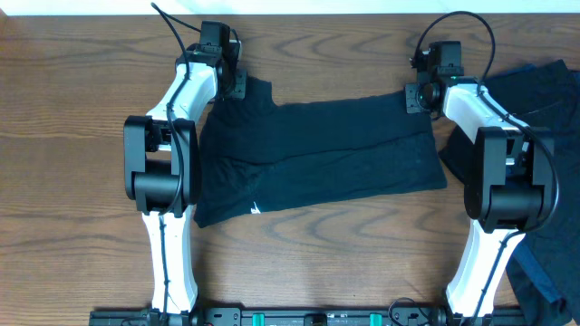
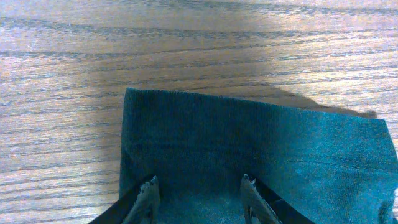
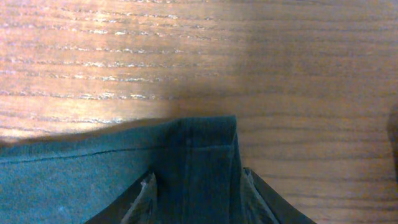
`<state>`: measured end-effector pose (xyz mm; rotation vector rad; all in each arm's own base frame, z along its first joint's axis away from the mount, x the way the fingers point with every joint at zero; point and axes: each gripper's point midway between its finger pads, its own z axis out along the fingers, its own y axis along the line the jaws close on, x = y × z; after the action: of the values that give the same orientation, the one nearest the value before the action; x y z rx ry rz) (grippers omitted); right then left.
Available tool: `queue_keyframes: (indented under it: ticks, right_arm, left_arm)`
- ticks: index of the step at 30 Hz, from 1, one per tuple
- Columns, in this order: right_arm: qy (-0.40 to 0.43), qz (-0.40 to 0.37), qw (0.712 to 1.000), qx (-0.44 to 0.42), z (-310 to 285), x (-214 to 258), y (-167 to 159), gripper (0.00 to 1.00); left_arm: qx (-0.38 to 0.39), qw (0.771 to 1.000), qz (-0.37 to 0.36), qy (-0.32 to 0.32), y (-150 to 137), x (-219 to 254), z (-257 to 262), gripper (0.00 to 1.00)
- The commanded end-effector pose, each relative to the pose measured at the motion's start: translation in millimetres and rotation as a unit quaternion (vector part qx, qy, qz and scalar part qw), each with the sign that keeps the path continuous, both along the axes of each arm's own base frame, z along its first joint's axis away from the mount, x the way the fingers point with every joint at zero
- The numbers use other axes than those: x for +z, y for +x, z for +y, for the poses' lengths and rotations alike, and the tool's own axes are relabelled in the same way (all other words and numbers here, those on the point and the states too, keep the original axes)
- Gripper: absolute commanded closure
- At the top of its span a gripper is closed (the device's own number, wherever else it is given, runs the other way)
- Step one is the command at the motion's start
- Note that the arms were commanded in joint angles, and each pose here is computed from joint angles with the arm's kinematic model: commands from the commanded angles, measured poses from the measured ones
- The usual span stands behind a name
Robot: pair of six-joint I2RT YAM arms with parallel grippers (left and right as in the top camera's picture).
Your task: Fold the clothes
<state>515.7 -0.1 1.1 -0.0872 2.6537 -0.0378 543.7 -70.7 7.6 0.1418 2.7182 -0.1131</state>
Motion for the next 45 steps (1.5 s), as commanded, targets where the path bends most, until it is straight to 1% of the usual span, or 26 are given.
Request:
queue_keyframes:
  ticks: [1,4,6,8,9,11,13,14,16,18,25,26,27,29,32,37,41,45]
  right_arm:
    - [0.0,0.043,0.999,-0.027,-11,-37,-13,0.59]
    - [0.0,0.058,0.998,-0.029,-13,-47,-18,0.65]
    - [0.0,0.059,0.998,-0.029,-13,-47,-19,0.67]
    - [0.0,0.059,0.998,-0.029,-13,-47,-19,0.69]
    - [-0.001,0.059,0.998,-0.027,-13,-47,-19,0.75]
    - [-0.003,0.062,0.998,-0.024,-13,-47,-20,0.88]
    - [-0.003,0.064,0.998,-0.024,-13,-48,-21,0.98]
    - [-0.003,0.065,0.998,-0.024,-13,-48,-21,0.99]
    - [-0.003,0.065,0.998,-0.024,-13,-48,-21,0.99]
    - [-0.003,0.065,0.998,-0.024,-13,-48,-21,0.99]
    - [-0.002,0.063,0.998,-0.024,-13,-45,-20,0.99]
    - [-0.002,0.063,0.998,-0.024,-13,-45,-20,0.99]
    - [-0.002,0.065,0.998,-0.024,-13,-46,-21,0.97]
    - [-0.003,0.07,0.997,-0.024,-13,-46,-23,0.88]
    - [-0.003,0.073,0.997,-0.024,-13,-47,-25,0.76]
    - [-0.003,0.078,0.997,-0.024,-13,-48,-27,0.65]
    - [-0.003,0.077,0.997,-0.024,-13,-48,-27,0.63]
    - [-0.003,0.078,0.997,-0.024,-13,-48,-27,0.62]
  left_arm:
    - [0.004,1.0,0.009,-0.007,-4,-5,1,0.55]
    - [0.003,1.0,0.009,-0.007,-4,-5,1,0.55]
    - [0.003,1.0,0.009,-0.007,-4,-5,1,0.56]
    - [0.003,1.0,0.009,-0.007,-4,-5,1,0.66]
    - [0.003,1.0,0.009,-0.007,-4,-5,1,0.73]
    - [0.004,1.0,0.009,-0.007,-4,-5,1,0.79]
    - [0.003,1.0,0.011,-0.007,-4,-5,1,0.81]
    - [0.004,1.0,0.013,-0.007,-5,-5,1,0.85]
    - [0.004,1.0,0.015,-0.007,-6,-6,1,0.87]
    - [0.004,1.0,0.017,-0.006,-7,-6,1,0.93]
    - [0.004,1.0,0.011,-0.007,-4,-5,1,0.94]
    - [0.004,1.0,0.009,-0.007,-3,-4,1,0.93]
    - [0.005,1.0,0.006,-0.008,-1,-2,2,0.83]
    - [0.009,1.0,-0.003,-0.01,4,4,2,0.62]
    - [0.015,1.0,-0.021,-0.014,10,21,4,0.45]
    - [0.017,0.998,-0.051,-0.017,13,58,5,0.44]
    - [0.018,0.999,-0.041,-0.014,8,55,8,0.43]
    - [0.022,0.999,-0.031,-0.012,6,45,14,0.43]
